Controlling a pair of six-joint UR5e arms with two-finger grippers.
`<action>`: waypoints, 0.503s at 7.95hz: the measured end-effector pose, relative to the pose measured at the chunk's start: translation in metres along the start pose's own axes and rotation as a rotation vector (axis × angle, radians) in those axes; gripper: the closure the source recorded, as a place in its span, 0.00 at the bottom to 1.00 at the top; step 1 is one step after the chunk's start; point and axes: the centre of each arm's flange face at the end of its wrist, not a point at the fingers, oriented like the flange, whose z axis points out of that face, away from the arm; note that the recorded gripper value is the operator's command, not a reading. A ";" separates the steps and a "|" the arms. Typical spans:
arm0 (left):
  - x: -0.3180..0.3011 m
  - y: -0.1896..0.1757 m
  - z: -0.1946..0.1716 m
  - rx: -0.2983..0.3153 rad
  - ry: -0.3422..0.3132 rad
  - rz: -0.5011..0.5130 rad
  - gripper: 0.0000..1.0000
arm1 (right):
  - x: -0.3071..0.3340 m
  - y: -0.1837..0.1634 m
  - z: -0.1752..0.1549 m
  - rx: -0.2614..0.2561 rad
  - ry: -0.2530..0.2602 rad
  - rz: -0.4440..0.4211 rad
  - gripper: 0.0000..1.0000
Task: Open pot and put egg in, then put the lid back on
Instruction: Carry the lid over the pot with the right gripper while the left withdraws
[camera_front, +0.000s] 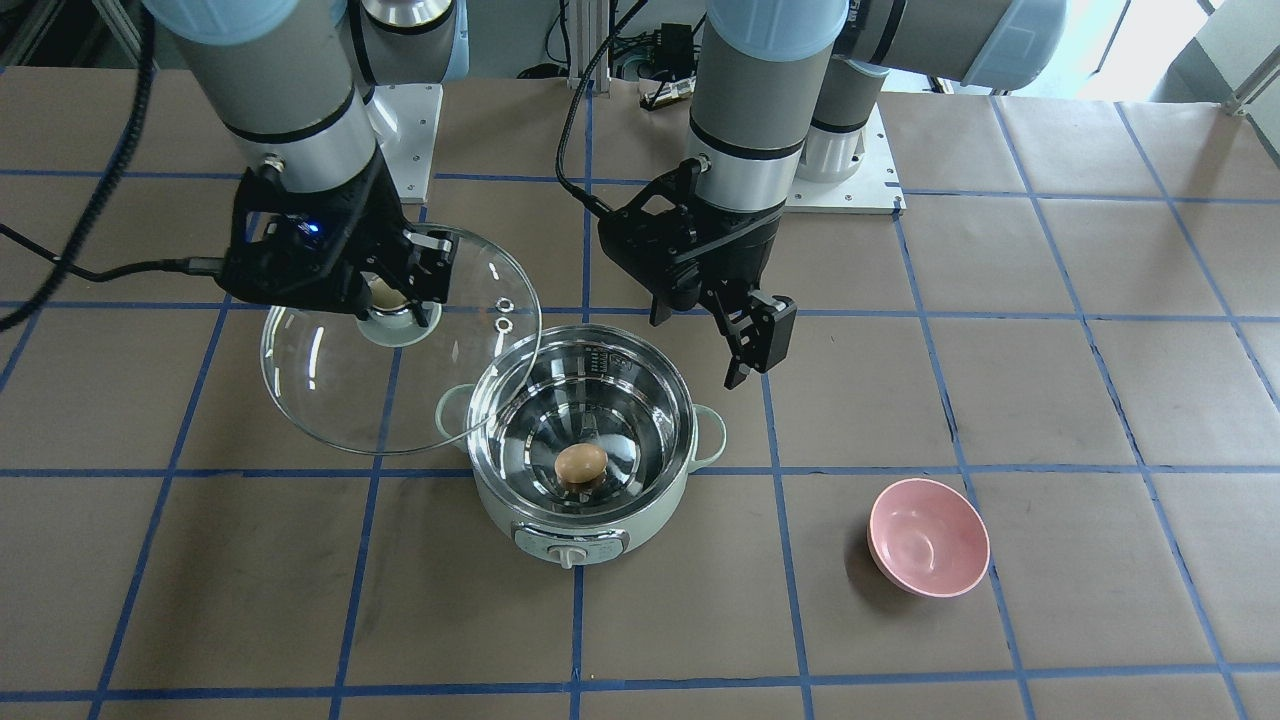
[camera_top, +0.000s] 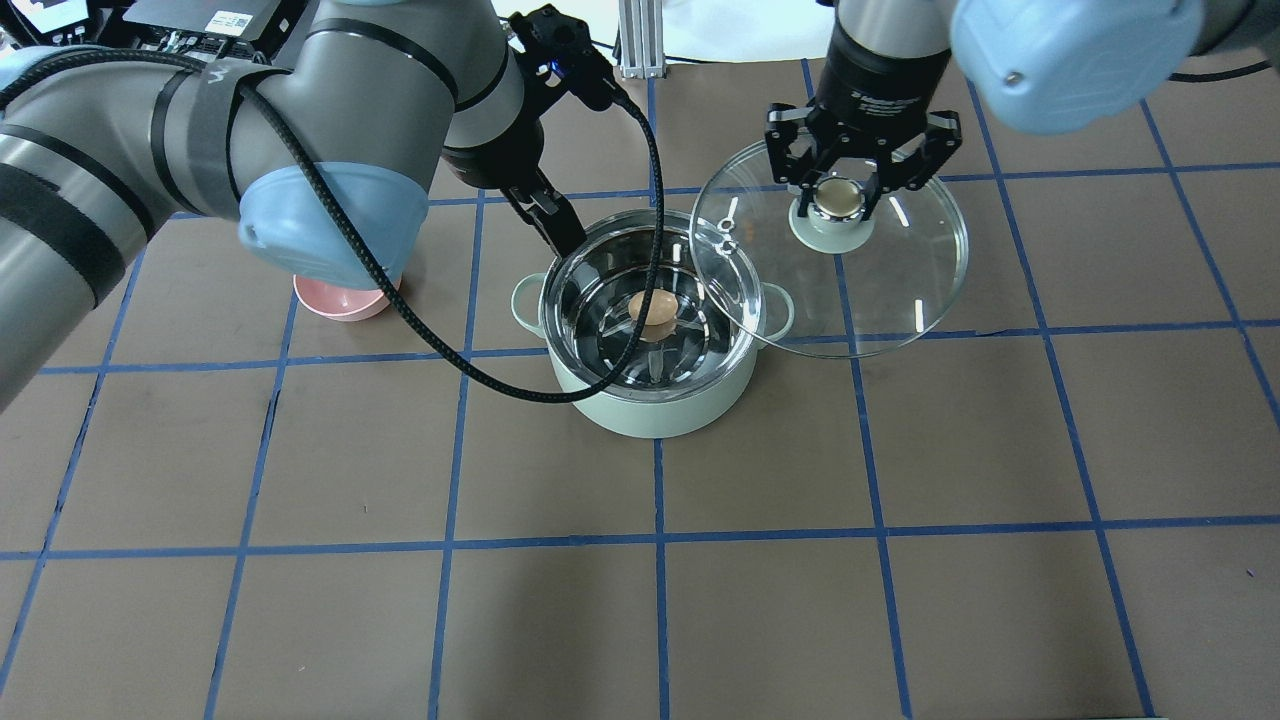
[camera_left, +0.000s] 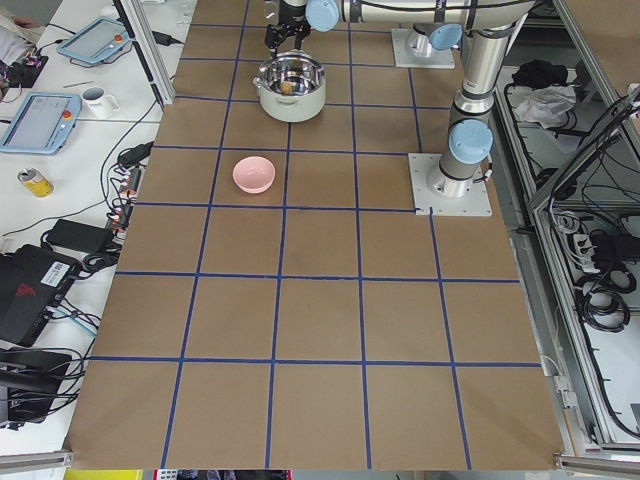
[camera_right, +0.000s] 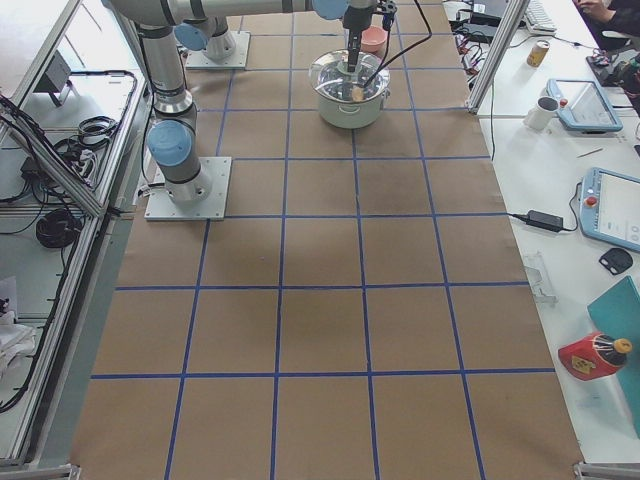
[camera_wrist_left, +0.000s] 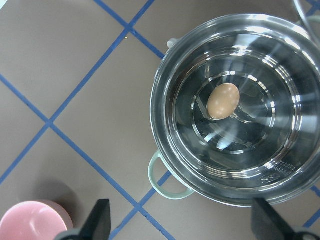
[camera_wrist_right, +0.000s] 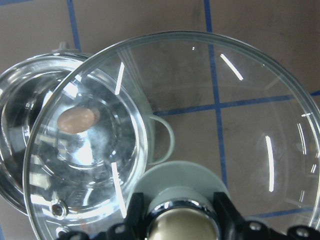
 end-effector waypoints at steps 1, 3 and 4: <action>-0.008 0.008 -0.004 -0.018 0.005 -0.115 0.00 | -0.030 -0.004 0.012 0.017 -0.006 0.011 0.73; -0.032 0.033 -0.018 -0.056 0.011 -0.298 0.00 | -0.086 -0.003 0.044 0.028 -0.004 0.024 0.73; -0.037 0.050 -0.029 -0.093 0.023 -0.364 0.00 | -0.104 -0.002 0.056 0.036 -0.009 0.030 0.73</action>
